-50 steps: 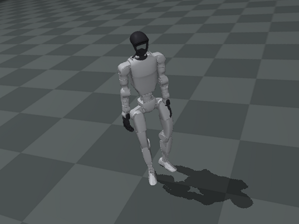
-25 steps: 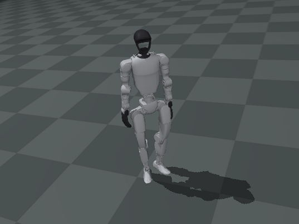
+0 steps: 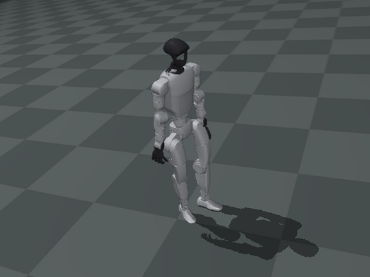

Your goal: Upper body actions

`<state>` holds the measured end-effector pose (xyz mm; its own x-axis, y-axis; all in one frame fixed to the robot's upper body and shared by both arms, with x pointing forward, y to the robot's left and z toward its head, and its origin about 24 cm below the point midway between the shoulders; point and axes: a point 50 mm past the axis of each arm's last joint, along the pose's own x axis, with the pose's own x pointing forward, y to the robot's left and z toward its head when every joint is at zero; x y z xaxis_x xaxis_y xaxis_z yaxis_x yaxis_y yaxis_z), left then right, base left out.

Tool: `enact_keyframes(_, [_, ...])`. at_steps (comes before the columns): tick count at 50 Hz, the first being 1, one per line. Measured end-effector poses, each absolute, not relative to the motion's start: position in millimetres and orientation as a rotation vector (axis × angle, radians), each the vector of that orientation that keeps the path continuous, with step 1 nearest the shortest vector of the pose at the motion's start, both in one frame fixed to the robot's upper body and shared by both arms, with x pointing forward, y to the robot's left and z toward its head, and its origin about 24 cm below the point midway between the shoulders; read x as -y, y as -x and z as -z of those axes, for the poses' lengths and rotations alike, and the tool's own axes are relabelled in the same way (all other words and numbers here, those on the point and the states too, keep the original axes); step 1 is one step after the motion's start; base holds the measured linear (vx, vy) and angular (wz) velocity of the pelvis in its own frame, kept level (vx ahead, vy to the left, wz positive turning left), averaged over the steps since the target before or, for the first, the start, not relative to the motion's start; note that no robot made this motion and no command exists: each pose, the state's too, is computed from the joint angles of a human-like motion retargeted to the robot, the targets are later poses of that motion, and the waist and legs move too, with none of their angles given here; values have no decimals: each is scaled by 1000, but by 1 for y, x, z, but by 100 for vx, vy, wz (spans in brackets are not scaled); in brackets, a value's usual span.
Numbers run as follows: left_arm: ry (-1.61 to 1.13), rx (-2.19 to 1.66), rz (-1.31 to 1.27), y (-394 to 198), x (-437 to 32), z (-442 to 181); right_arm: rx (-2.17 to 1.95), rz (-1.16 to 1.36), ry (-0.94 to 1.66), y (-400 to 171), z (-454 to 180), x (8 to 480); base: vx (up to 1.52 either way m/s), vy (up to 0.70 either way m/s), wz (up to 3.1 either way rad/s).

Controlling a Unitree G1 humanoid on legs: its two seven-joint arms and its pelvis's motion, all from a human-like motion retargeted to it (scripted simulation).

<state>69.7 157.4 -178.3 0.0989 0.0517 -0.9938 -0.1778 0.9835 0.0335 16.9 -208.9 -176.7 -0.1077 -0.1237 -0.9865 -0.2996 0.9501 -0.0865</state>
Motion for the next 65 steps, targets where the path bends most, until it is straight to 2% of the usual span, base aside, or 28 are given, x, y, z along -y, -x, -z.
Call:
enact_keyframes(8, [96, -1608, -211, -30, -159, 181, -1735, -101, 348, 0, 175, 218, -22, -2, 175])
enact_keyframes(15, [158, -1691, -437, 9, -172, 180, -1740, -92, 321, 3, 175, 217, -18, 7, 149])
enact_keyframes(20, [212, -1731, -525, 30, -171, 178, -1693, -89, 314, -8, 176, 216, -16, 15, 165])
enact_keyframes(25, [224, -1768, -505, 38, -165, 177, -1645, -75, 289, -19, 176, 217, -15, 24, 104])
enact_keyframes(35, [195, -1771, -381, 30, -161, 179, -1560, -62, 224, -39, 177, 209, -11, 22, 58])
enact_keyframes(45, [207, -1665, -279, -11, -155, 181, -1555, -115, 371, -36, 175, 218, -5, 20, 91])
enact_keyframes(55, [174, -1587, -284, -35, -173, 180, -1587, -175, 390, -26, 178, 208, 0, 1, 103])
enact_keyframes(65, [187, -1655, -272, -23, -165, 180, -1646, -192, 376, -15, 178, 209, 12, -8, 44])
